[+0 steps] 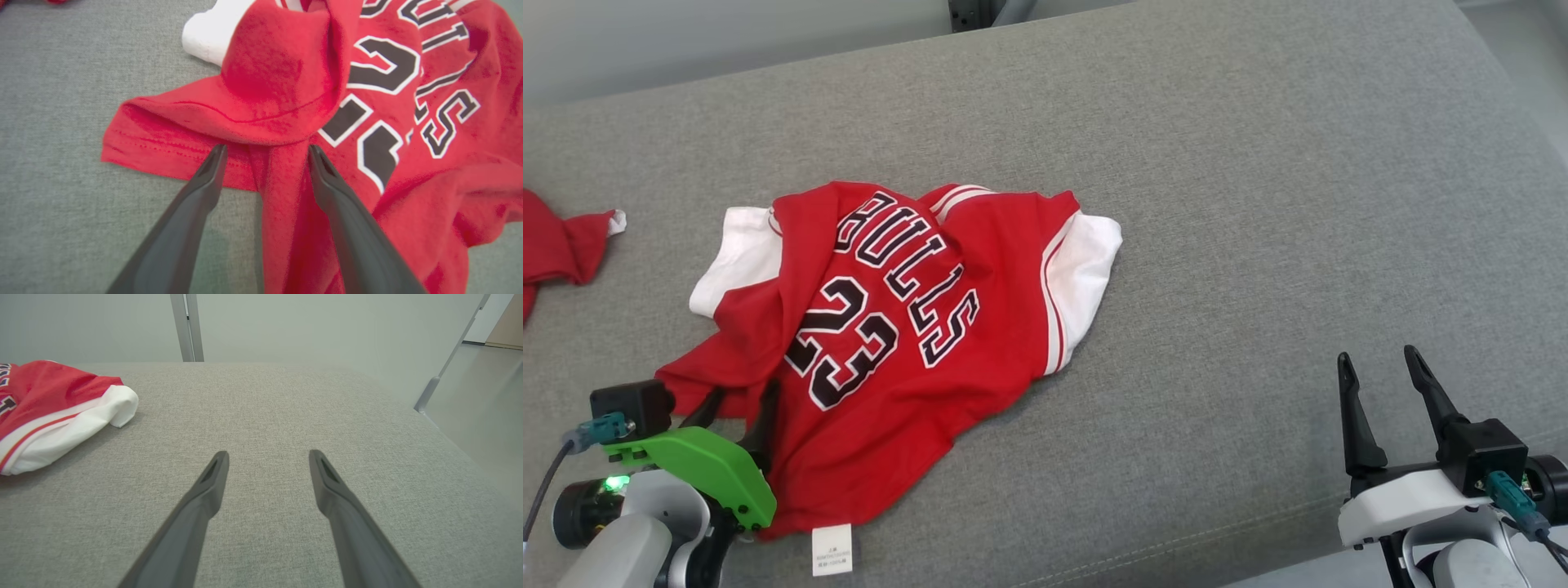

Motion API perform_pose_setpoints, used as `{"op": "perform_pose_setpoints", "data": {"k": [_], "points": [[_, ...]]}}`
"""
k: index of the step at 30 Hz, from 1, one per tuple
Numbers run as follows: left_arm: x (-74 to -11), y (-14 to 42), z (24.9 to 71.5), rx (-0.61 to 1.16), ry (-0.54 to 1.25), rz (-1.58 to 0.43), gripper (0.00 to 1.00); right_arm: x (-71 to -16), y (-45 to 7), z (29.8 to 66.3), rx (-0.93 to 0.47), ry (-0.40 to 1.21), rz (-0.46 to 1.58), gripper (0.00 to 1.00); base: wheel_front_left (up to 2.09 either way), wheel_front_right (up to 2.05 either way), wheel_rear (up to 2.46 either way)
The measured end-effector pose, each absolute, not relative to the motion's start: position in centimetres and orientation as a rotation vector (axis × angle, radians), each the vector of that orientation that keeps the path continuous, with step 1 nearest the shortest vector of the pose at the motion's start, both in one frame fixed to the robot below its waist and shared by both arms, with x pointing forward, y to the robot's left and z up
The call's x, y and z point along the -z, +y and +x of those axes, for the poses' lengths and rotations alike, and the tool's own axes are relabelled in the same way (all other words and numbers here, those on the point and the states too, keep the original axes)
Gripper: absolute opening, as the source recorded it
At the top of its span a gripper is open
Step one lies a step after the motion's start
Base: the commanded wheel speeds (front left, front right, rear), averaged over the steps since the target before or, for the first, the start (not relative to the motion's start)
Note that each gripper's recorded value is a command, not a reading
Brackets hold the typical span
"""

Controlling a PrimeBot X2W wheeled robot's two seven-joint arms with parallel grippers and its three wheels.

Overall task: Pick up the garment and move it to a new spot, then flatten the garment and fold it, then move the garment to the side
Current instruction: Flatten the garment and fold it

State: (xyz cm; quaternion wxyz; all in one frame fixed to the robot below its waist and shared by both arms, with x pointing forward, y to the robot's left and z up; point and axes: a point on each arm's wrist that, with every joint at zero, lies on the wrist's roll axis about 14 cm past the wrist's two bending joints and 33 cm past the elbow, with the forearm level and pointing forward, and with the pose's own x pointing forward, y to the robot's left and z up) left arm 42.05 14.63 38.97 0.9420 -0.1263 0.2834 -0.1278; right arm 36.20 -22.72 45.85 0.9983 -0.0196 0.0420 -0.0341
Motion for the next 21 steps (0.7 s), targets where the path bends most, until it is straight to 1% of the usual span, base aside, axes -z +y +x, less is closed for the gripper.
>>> {"op": "perform_pose_setpoints", "data": {"k": [1, 2, 3, 4, 5, 8, 10, 17, 21], "points": [[-38.8, 15.0, 42.5, 0.247, 0.573, -0.249, 1.0, -45.8, -22.9, 36.1, 0.075, 0.085, -0.04, 1.0, 0.0, 0.0, 0.0], [-38.6, 15.2, 42.9, 0.24, 0.572, -0.244, 0.96, -45.8, -23.2, 36.0, 0.083, 0.087, -0.04, 1.0, 0.0, 0.0, 0.0], [-38.4, 14.9, 43.1, 0.251, 0.574, -0.245, 0.47, -45.8, -23.4, 35.8, 0.09, 0.089, -0.041, 1.0, 0.0, 0.0, 0.0], [-38.2, 14.6, 43.1, 0.263, 0.581, -0.25, 0.12, -45.8, -23.6, 35.7, 0.097, 0.091, -0.042, 1.0, 0.0, 0.0, 0.0], [-38.0, 14.3, 43.2, 0.272, 0.584, -0.259, 0.0, -45.7, -23.8, 35.6, 0.101, 0.092, -0.043, 1.0, 0.0, 0.0, 0.0], [-37.9, 13.7, 43.5, 0.303, 0.589, -0.262, 0.0, -45.7, -24.0, 35.4, 0.11, 0.095, -0.043, 1.0, 0.0, 0.0, 0.0], [-38.3, 13.7, 44.0, 0.303, 0.562, -0.25, 0.0, -45.8, -24.0, 35.4, 0.111, 0.093, -0.042, 1.0, 0.0, 0.0, 0.0], [-44.4, 13.5, 48.2, 0.288, 0.326, -0.223, 0.0, -46.0, -23.8, 35.4, 0.105, 0.084, -0.041, 1.0, 0.0, 0.0, 0.0], [-46.6, 13.9, 49.6, 0.263, 0.272, -0.199, 0.0, -46.1, -23.4, 35.7, 0.089, 0.08, -0.042, 1.0, 0.0, 0.0, 0.0]]}}
